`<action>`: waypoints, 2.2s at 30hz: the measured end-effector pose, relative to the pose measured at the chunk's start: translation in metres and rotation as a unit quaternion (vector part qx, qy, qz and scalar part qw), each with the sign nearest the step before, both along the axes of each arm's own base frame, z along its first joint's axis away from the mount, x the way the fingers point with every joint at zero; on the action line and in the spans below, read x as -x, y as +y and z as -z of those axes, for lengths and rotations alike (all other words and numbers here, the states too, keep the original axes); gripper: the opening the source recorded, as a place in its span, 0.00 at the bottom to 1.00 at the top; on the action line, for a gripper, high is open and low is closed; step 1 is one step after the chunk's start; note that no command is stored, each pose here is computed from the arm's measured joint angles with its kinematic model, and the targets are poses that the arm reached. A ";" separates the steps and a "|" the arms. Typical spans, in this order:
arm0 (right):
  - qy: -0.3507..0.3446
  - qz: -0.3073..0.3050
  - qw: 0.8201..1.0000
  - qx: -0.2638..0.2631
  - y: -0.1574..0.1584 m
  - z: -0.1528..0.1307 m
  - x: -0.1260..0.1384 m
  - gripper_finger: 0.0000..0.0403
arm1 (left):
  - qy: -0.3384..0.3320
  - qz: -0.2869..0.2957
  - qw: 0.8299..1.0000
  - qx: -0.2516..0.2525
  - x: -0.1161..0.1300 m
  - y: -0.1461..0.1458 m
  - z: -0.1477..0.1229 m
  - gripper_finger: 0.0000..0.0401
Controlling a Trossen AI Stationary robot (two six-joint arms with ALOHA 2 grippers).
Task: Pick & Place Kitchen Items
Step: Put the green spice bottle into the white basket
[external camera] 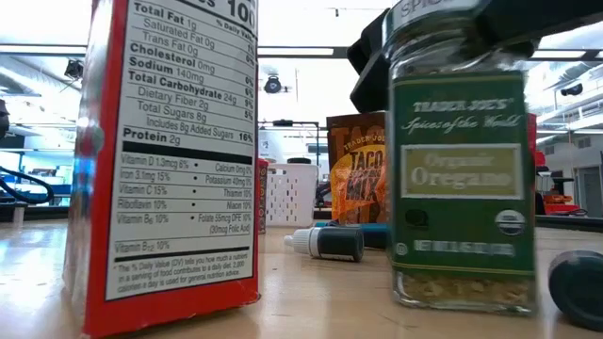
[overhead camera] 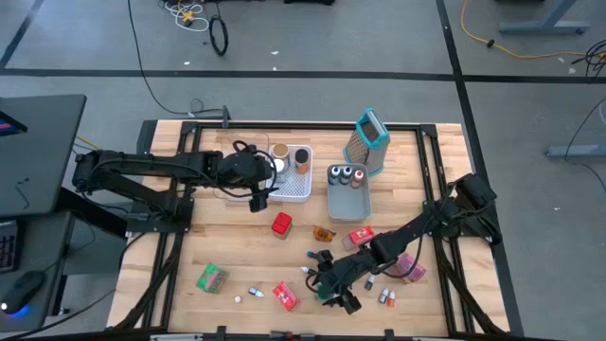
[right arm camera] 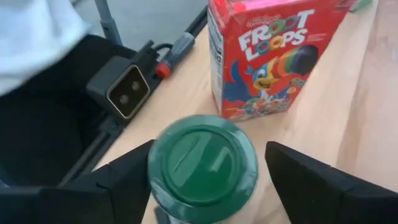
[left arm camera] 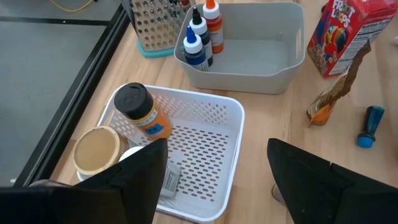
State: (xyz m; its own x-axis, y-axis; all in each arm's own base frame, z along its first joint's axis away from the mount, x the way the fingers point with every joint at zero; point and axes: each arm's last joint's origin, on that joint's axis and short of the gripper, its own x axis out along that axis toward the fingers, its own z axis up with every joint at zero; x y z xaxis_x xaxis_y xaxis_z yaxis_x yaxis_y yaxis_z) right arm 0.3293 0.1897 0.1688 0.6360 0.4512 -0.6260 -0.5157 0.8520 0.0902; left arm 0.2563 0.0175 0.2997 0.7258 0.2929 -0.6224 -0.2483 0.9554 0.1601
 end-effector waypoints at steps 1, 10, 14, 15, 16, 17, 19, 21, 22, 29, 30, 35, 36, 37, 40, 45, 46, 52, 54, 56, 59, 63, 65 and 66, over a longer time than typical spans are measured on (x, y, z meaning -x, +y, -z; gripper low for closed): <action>-0.001 -0.002 1.000 0.002 0.000 0.000 0.000 0.71 | 0.001 0.000 1.000 0.000 0.000 0.000 0.000 0.70; -0.013 -0.008 1.000 -0.009 0.000 -0.003 -0.002 0.53 | 0.004 0.000 1.000 -0.002 0.000 0.000 0.000 0.71; -0.032 0.016 0.999 0.002 -0.006 -0.016 -0.003 0.53 | 0.003 -0.002 1.000 -0.004 0.000 0.000 0.000 0.71; -0.042 0.025 0.999 0.011 -0.009 -0.022 -0.004 0.53 | 0.003 -0.002 1.000 -0.004 0.000 0.000 0.000 0.71; -0.054 0.032 0.998 0.020 -0.012 -0.027 -0.005 0.53 | 0.003 -0.002 1.000 -0.004 0.000 0.000 0.000 0.71; -0.067 0.039 0.997 0.028 -0.015 -0.033 -0.006 0.53 | 0.003 -0.002 1.000 -0.003 0.000 0.000 0.000 0.71; -0.091 0.052 0.993 0.047 -0.023 -0.044 -0.007 0.54 | 0.002 -0.002 1.000 -0.004 0.000 0.000 0.000 0.71; -0.124 0.075 0.987 0.063 -0.030 -0.062 -0.008 0.54 | 0.000 -0.004 1.000 -0.003 0.000 0.000 0.000 0.71; -0.144 0.087 0.983 0.072 -0.035 -0.072 -0.008 0.54 | -0.005 -0.007 1.000 -0.003 -0.001 0.000 -0.001 0.71; -0.232 0.233 0.932 0.155 -0.084 -0.126 -0.016 0.55 | -0.050 -0.042 0.998 -0.017 -0.003 0.002 -0.008 0.71; -0.230 0.259 0.926 0.149 -0.096 -0.127 -0.019 0.55 | -0.055 -0.050 0.997 -0.031 -0.003 0.003 -0.010 0.71; -0.194 0.367 0.902 0.120 -0.155 -0.114 -0.037 0.55 | -0.042 -0.093 0.988 -0.115 -0.002 0.008 -0.013 0.71; -0.181 0.387 0.896 0.125 -0.166 -0.107 -0.039 0.55 | -0.039 -0.101 0.986 -0.123 -0.002 0.008 -0.013 0.71; -0.168 0.407 0.889 0.126 -0.177 -0.100 -0.041 0.55 | -0.036 -0.107 0.985 -0.128 -0.002 0.009 -0.012 0.71; -0.145 0.453 0.873 0.102 -0.200 -0.085 -0.047 0.55 | -0.032 -0.110 0.985 -0.126 -0.002 0.009 -0.010 0.71; -0.114 0.482 0.863 0.102 -0.225 -0.061 -0.055 0.56 | -0.033 -0.106 0.986 -0.124 -0.002 0.009 -0.011 0.71; -0.109 0.489 0.860 0.101 -0.230 -0.058 -0.055 0.56 | -0.034 -0.106 0.986 -0.124 -0.002 0.009 -0.011 0.71; -0.080 0.516 0.846 0.105 -0.253 -0.030 -0.062 0.56 | -0.033 -0.107 0.986 -0.124 -0.002 0.009 -0.011 0.71; -0.076 0.522 0.842 0.108 -0.259 -0.023 -0.064 0.56 | -0.034 -0.106 0.986 -0.124 -0.002 0.009 -0.011 0.71; -0.069 0.526 0.841 0.109 -0.264 -0.017 -0.064 0.56 | -0.032 -0.106 0.986 -0.124 -0.002 0.009 -0.010 0.71; -0.060 0.520 0.846 0.102 -0.270 -0.009 -0.066 0.56 | -0.032 -0.106 0.986 -0.124 -0.002 0.009 -0.010 0.71; -0.055 0.508 0.854 0.098 -0.274 -0.001 -0.068 0.58 | -0.032 -0.106 0.986 -0.124 -0.002 0.009 -0.010 0.71; -0.058 0.504 0.855 0.108 -0.275 0.001 -0.070 0.62 | -0.032 -0.106 0.986 -0.124 -0.002 0.009 -0.010 0.71; -0.059 0.504 0.855 0.109 -0.276 0.002 -0.070 0.64 | -0.031 -0.106 0.986 -0.124 -0.002 0.009 -0.010 0.71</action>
State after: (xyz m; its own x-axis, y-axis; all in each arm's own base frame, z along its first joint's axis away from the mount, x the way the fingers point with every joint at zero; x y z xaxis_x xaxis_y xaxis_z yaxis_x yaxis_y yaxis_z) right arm 0.3991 -0.0860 0.1668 0.6977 -0.4823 -0.5297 0.4958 0.8588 -0.1290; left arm 0.2581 0.0260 0.3100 0.6663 0.5797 -0.4690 -0.4544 0.8144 0.3609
